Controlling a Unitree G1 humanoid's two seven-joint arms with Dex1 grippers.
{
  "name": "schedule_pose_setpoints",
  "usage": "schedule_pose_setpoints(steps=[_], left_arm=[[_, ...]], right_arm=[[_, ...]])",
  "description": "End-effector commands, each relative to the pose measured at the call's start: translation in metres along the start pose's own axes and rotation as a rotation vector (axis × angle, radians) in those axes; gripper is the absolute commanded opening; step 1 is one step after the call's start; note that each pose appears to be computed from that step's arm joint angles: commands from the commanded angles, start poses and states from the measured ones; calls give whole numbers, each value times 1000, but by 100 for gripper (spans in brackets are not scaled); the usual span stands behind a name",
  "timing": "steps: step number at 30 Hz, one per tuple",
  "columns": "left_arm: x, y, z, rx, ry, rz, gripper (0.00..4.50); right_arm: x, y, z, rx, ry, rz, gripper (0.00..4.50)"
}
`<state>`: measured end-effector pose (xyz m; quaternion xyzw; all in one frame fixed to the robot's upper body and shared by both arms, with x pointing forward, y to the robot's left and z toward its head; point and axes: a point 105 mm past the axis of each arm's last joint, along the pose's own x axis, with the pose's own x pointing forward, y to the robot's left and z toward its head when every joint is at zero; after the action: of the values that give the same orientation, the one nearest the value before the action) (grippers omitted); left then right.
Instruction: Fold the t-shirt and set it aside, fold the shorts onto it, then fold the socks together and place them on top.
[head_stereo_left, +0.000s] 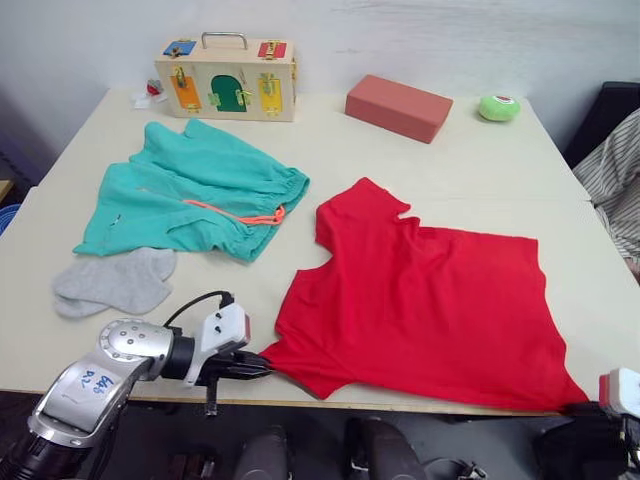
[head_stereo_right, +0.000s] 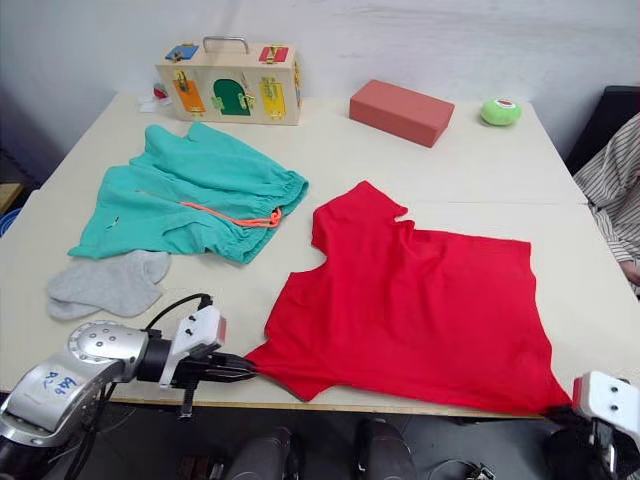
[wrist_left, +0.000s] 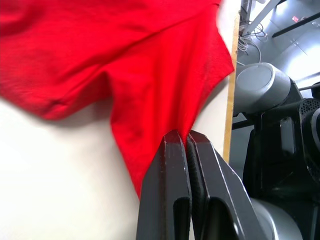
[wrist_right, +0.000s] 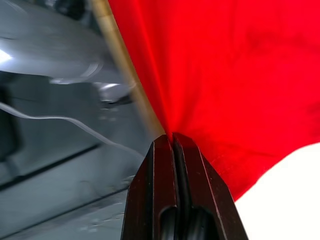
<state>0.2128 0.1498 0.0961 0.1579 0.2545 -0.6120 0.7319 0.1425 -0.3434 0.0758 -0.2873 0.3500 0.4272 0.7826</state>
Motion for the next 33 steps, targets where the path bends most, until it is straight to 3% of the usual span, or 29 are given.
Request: schedule_pose_setpoints(steps=[1, 11, 16, 22, 25, 31, 33], left_arm=[[-11, 1, 2, 16, -5, -21, 1], [-28, 11, 15, 17, -11, -68, 1], [-43, 21, 31, 25, 0, -81, 1], [-55, 20, 36, 45, 125, -147, 1], [-53, 26, 37, 28, 91, -124, 1], [-59, 35, 14, -32, 131, -69, 1], [-58, 60, 24, 22, 61, 59, 1]], right_arm=[[-9, -5, 0, 13, 12, -33, 0], [-5, -21, 7, -11, -17, -65, 0], [-11, -16, 9, 85, -37, -35, 0], [-22, 6, 15, 179, -8, 46, 0], [-21, 8, 20, 162, -31, 31, 0], [-6, 7, 34, 128, -78, 67, 0], [0, -11, 46, 68, -113, 33, 0]])
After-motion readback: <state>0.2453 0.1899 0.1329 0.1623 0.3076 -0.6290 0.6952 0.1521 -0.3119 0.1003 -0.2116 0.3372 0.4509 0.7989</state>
